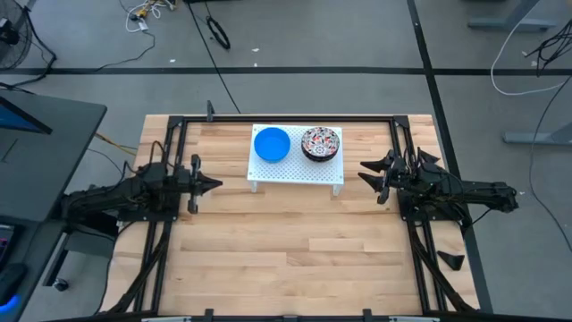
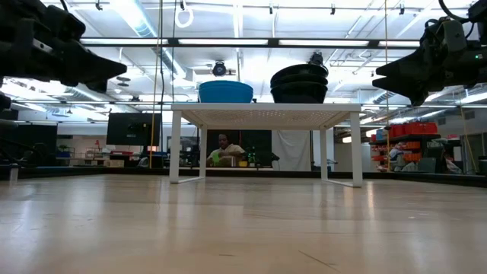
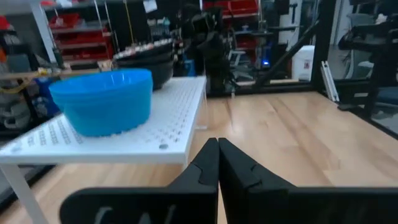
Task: Pick & Place Mini bowls
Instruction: Return to Home Position
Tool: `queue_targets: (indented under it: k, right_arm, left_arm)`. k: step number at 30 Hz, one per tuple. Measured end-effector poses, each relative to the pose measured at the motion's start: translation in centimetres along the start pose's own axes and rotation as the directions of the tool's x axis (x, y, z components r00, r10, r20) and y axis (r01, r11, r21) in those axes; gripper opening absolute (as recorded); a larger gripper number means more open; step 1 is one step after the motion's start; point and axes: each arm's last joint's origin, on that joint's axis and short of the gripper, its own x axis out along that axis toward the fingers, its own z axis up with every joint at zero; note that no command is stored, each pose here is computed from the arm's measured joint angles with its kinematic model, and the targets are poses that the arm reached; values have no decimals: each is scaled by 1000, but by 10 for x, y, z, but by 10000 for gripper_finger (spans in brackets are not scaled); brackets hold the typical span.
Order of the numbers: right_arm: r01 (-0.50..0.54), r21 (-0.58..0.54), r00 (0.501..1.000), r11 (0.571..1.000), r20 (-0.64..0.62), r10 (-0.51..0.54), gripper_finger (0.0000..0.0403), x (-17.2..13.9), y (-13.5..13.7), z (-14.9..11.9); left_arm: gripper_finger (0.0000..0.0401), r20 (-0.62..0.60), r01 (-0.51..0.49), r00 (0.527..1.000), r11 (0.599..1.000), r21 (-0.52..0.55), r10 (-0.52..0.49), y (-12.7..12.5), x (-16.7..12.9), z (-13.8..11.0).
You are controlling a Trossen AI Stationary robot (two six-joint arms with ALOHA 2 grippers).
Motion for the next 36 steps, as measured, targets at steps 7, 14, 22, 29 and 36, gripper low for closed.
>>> queue_targets:
  k: [7, 14, 22, 29, 36]
  right_arm:
    - [1, 0, 1000, 1000, -2, -1, 196, 0, 0, 0]
    - [0, 0, 1000, 1000, 0, 0, 196, 0, 0, 0]
    - [0, 0, 1000, 1000, 0, 0, 196, 0, 0, 0]
    - [0, 0, 1000, 1000, 0, 0, 196, 0, 0, 0]
    - [0, 0, 1000, 1000, 1, 0, 196, 0, 0, 0]
  left_arm:
    - [3, -12, 10, 1000, 1000, -21, -10, 0, 0, 0]
    - [12, -6, -21, 1000, 1000, -20, 21, 1, 0, 0]
    - [18, -2, -25, 1000, 999, -20, 25, 1, 0, 1]
    - [18, -1, -26, 1000, 999, -20, 26, 1, 0, 1]
    - [18, 0, -28, 1000, 999, -20, 28, 1, 0, 1]
